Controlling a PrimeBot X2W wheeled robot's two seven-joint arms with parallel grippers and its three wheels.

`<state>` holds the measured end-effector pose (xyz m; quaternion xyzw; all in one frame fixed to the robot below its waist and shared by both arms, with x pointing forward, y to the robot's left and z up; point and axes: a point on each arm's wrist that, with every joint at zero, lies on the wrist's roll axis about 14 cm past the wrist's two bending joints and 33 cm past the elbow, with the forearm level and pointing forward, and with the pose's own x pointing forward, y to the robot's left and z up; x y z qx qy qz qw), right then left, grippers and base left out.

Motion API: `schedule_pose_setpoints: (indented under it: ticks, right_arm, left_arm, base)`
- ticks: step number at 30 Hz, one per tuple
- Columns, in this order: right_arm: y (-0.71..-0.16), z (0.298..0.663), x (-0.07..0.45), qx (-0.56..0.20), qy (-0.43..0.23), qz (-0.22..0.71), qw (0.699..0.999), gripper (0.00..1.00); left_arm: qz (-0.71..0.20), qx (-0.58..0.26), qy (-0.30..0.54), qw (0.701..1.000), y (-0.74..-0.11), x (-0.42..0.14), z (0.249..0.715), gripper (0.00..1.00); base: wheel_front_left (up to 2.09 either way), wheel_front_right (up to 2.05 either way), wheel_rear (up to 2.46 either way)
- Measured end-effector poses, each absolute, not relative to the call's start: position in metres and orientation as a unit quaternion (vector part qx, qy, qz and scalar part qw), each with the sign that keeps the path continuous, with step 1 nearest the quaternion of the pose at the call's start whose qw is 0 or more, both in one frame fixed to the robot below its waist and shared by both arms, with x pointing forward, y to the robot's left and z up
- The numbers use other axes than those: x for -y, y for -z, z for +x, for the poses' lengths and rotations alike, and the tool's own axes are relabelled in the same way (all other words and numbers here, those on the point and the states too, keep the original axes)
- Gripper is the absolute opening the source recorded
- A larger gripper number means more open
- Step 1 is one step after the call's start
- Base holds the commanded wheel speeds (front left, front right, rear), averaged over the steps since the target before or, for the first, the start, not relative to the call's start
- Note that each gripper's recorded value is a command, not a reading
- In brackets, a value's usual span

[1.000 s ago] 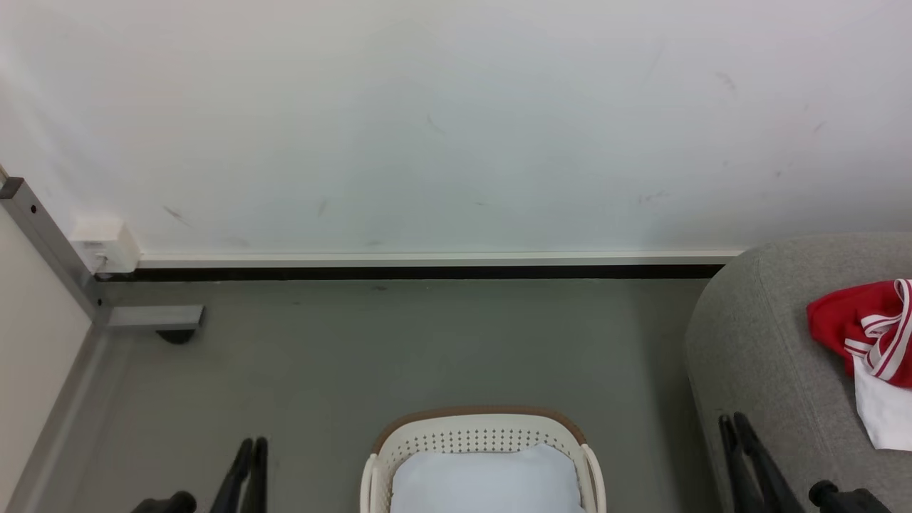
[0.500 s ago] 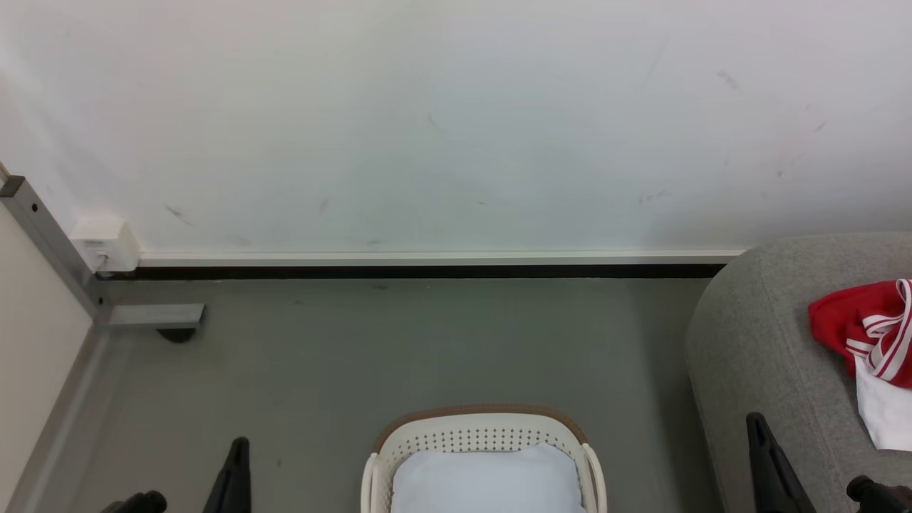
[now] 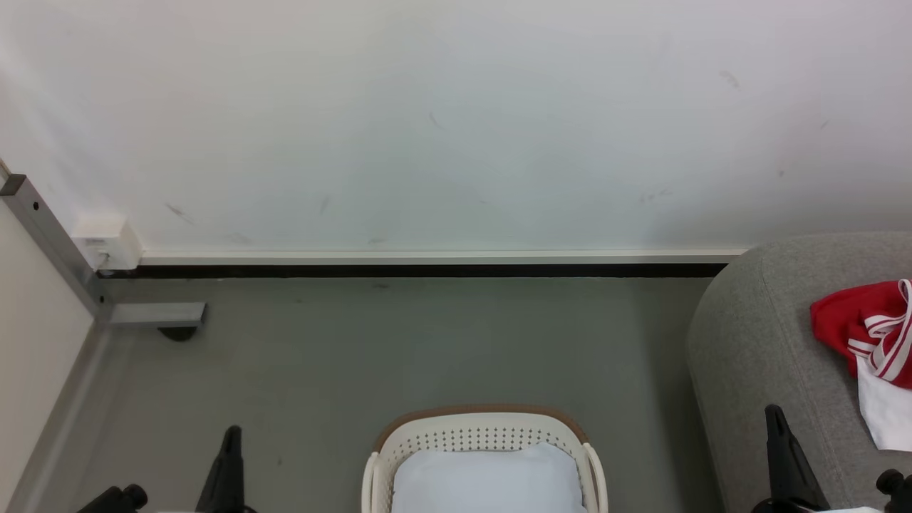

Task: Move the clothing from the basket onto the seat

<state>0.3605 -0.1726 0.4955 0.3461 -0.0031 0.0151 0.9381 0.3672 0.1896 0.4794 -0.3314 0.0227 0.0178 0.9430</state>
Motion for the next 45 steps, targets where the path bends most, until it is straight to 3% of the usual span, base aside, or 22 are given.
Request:
schedule_pose_setpoints:
  ticks: [45]
  right_arm:
    - [-0.500,0.376,0.191,-0.004,0.005,0.564,0.826,0.00]
  left_arm:
    - [-0.558,-0.018,-0.029,0.829,-0.492,-0.197,0.379,0.00]
  base:
    - [0.00,0.00,0.00]
